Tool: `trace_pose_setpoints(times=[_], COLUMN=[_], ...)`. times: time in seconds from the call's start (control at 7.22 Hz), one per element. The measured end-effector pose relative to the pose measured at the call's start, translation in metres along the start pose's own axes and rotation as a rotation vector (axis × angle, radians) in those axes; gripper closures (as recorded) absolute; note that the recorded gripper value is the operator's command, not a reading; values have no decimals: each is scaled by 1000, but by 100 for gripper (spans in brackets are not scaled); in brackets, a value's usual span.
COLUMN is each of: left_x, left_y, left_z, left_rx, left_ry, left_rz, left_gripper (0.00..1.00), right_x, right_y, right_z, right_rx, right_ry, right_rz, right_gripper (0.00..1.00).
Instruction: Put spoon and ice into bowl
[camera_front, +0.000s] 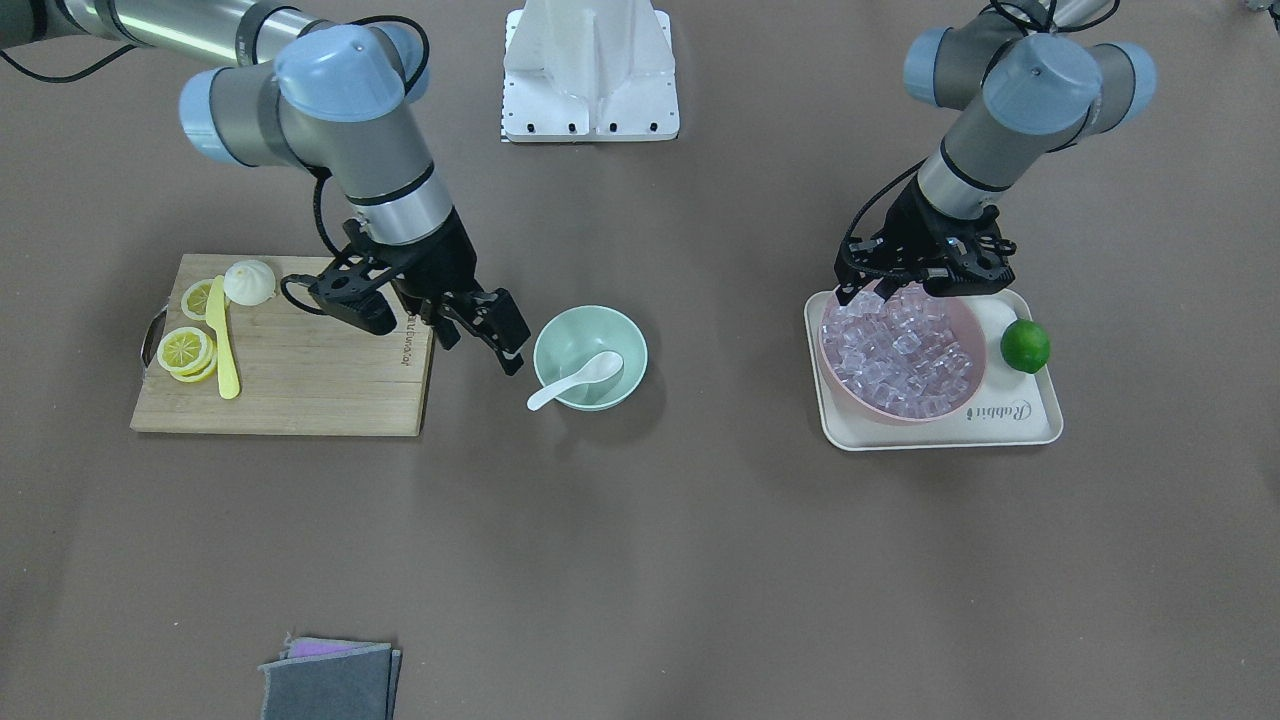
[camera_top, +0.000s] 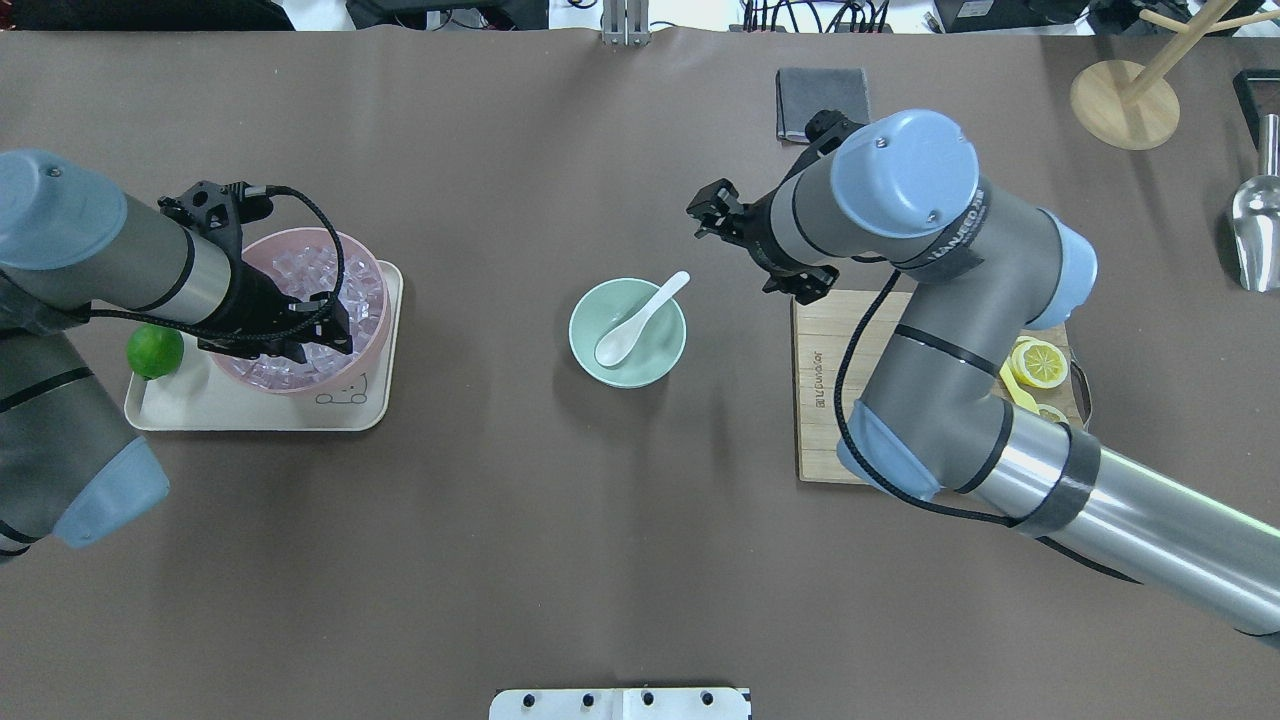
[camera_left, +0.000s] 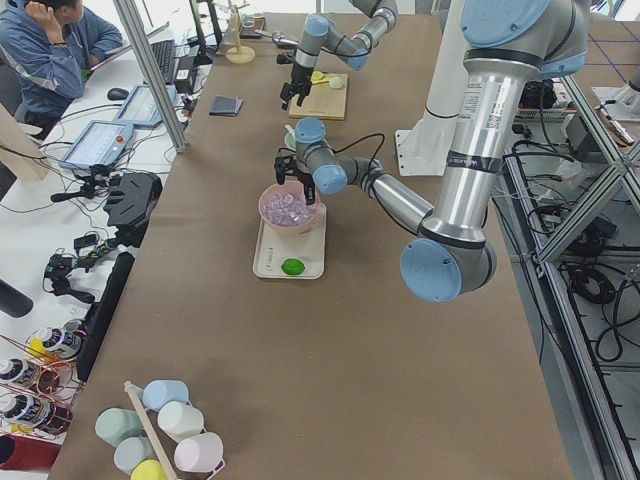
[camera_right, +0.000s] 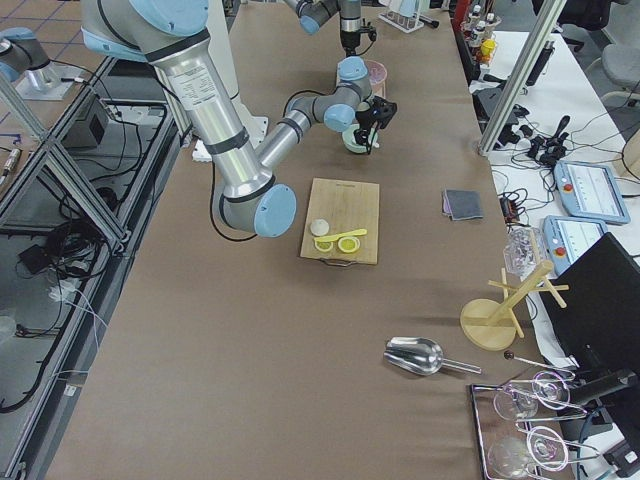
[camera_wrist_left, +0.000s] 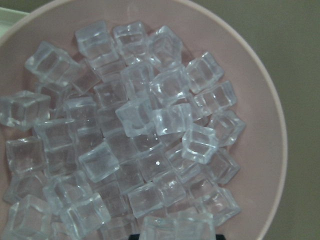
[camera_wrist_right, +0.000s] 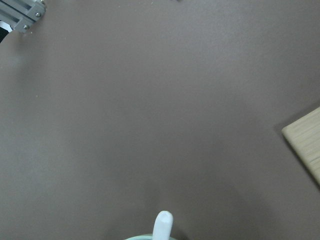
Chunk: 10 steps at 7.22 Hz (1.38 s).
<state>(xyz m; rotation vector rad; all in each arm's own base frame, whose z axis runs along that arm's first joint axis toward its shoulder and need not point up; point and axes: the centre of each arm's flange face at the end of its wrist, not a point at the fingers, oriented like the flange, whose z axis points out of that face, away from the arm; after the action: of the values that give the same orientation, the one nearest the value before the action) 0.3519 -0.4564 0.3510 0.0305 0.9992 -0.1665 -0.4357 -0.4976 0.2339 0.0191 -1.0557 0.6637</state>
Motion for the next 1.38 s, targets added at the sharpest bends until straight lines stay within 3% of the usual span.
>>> trace_pose_setpoints(times=[0.55,0.83,1.11,1.25,1.38], left_x=[135,197,246,268,283], left_y=[-34,-37,-19,-9,-2], left_z=[-15,7,37,47,54], left_rx=[11,-5,-13,-24,-28], left_ry=[22,20,9,9,10], left_rz=[12,34,67,74,80], left_gripper=[100,100,100,3,2], right_x=[70,115,151,162,172], right_y=[-79,-126,-164,-177,-188], right_z=[-41,-58,-73,-76,-78], right_rx=[-41,-59,-65,-65,-64], right_ry=[44,77,102,111,120], right_rz=[-94,-171,-247,-266,-279], right_gripper=[0,0,0,0,0])
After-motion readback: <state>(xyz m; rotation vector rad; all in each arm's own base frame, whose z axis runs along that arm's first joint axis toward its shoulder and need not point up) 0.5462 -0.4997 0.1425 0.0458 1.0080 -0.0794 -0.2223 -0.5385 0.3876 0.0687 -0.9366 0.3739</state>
